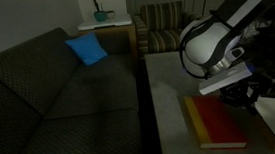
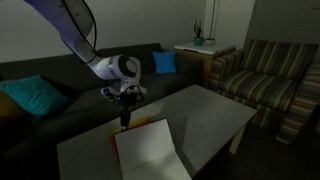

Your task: Close the book

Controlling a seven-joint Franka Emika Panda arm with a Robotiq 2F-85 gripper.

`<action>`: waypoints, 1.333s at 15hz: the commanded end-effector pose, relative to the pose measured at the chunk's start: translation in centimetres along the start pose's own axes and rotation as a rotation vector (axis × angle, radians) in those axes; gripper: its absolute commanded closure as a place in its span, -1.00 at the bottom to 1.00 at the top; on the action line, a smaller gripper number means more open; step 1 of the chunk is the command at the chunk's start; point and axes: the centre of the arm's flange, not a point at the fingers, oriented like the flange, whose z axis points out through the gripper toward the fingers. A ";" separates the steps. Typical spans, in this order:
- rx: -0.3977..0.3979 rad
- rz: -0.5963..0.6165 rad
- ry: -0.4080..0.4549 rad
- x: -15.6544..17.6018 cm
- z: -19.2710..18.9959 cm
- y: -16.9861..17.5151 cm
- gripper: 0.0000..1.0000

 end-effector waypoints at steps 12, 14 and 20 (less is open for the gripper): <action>-0.130 0.080 -0.015 0.7 4.6 7.7 1.00; -0.140 0.076 -0.009 1.2 5.7 8.0 1.00; -0.149 0.072 -0.012 2.0 7.5 8.8 1.00</action>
